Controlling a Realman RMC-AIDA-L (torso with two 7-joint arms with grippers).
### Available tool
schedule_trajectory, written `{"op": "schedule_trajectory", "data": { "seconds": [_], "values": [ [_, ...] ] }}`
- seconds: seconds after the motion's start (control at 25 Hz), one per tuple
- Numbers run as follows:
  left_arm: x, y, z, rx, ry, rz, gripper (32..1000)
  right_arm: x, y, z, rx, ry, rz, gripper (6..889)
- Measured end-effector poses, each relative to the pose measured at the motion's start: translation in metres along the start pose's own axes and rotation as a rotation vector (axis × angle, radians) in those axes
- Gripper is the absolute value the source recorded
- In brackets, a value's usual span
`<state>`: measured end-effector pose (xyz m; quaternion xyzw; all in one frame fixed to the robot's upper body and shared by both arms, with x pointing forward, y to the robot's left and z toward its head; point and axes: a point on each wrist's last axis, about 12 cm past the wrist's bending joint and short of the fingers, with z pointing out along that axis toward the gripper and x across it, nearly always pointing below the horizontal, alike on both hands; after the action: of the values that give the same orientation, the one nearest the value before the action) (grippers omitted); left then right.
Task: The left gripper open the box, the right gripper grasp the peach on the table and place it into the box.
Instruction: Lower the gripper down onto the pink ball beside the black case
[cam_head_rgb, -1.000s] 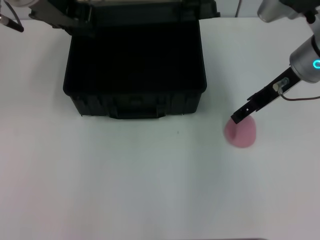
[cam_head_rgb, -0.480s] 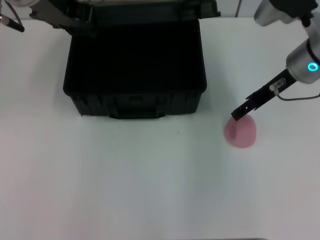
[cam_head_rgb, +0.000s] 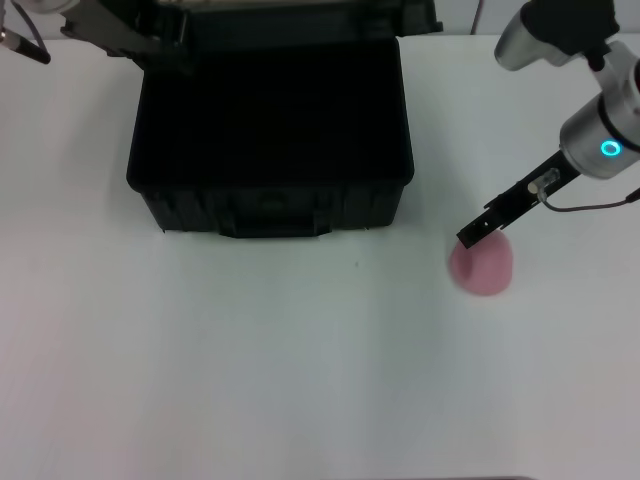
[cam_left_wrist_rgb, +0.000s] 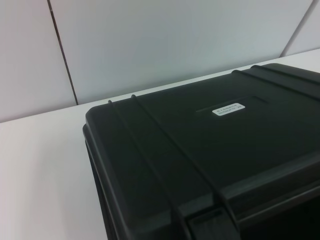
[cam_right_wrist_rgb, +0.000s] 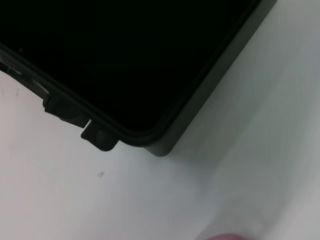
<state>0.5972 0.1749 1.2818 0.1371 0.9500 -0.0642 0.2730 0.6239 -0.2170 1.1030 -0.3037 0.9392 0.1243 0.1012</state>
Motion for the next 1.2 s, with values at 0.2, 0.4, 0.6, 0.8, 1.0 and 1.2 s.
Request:
{"op": "schedule_trajectory", "data": {
  "seconds": [0.2, 0.4, 0.6, 0.8, 1.0, 1.2],
  "values": [
    [-0.0007, -0.001, 0.000, 0.001, -0.002, 0.002, 382, 0.001, 0.004, 0.008, 0.006, 0.011, -0.016, 797],
    [-0.0017, -0.003, -0.001, 0.003, -0.004, 0.007, 382, 0.002, 0.005, 0.013, 0.012, 0.021, -0.022, 797],
    [-0.0016, -0.003, -0.001, 0.004, -0.004, 0.007, 382, 0.002, 0.005, 0.015, 0.015, 0.023, -0.023, 797],
    [-0.0016, -0.003, -0.001, 0.004, -0.004, 0.007, 382, 0.002, 0.005, 0.016, 0.024, 0.026, -0.029, 797],
    [-0.0016, -0.003, -0.001, 0.004, -0.004, 0.007, 382, 0.003, 0.007, 0.020, 0.042, 0.037, -0.048, 797],
    [-0.0016, -0.003, -0.001, 0.004, -0.004, 0.007, 382, 0.006, 0.007, 0.026, 0.043, 0.047, -0.046, 792]
  ]
}}
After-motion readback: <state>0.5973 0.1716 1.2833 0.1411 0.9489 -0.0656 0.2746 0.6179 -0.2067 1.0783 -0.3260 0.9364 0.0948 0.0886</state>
